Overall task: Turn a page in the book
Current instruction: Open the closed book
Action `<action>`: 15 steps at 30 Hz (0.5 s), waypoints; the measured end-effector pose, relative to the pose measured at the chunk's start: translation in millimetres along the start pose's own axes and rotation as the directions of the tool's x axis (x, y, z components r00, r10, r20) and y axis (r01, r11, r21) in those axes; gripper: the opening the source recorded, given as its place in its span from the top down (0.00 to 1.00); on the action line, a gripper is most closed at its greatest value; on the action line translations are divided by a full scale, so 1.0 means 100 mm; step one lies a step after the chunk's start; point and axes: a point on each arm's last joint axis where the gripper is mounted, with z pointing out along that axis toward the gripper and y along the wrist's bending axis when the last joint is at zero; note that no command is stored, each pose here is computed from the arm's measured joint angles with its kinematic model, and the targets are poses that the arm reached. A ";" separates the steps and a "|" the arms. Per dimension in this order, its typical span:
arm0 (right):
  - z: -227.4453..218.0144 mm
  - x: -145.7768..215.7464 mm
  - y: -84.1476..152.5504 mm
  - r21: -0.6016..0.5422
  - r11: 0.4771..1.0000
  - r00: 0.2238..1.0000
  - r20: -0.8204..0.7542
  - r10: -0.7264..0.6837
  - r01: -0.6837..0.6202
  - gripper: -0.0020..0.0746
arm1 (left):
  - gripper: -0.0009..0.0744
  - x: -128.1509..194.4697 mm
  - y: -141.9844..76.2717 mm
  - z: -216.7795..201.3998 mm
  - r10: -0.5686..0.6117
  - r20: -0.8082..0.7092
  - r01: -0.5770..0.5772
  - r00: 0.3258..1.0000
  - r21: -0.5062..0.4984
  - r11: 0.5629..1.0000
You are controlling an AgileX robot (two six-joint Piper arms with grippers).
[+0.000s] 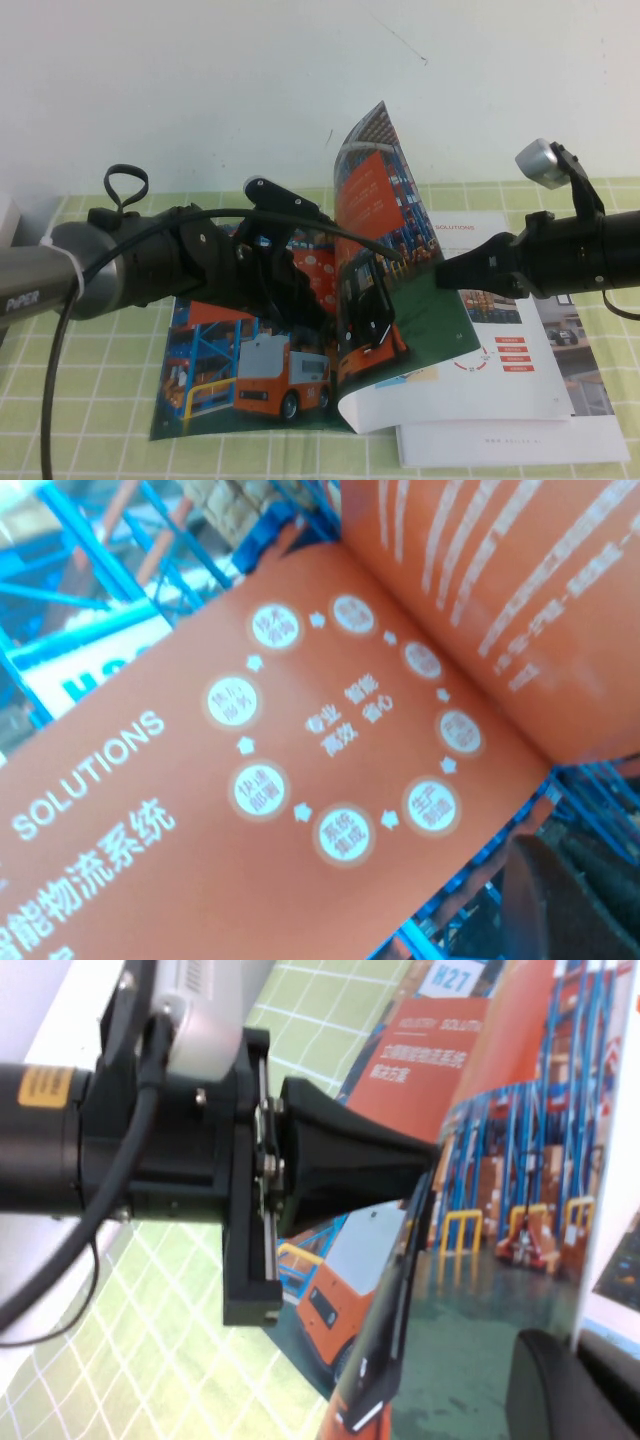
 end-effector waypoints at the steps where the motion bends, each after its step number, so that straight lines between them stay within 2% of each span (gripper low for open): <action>1: 0.00 0.00 0.00 -0.004 1.000 1.000 -0.001 -0.001 0.001 0.97 | 0.99 -0.01 0.00 -0.02 0.005 0.004 -0.005 1.000 -0.002 1.000; 11: 0.00 0.00 0.01 -0.009 1.000 1.000 0.003 -0.020 0.020 0.97 | 0.99 -0.25 -0.06 -0.49 0.072 0.130 -0.068 0.989 -0.032 0.997; 15: 0.00 0.00 0.01 -0.014 1.000 1.000 0.003 -0.024 0.024 0.97 | 0.99 -0.37 -0.21 -0.75 0.140 0.202 -0.136 0.969 -0.035 0.990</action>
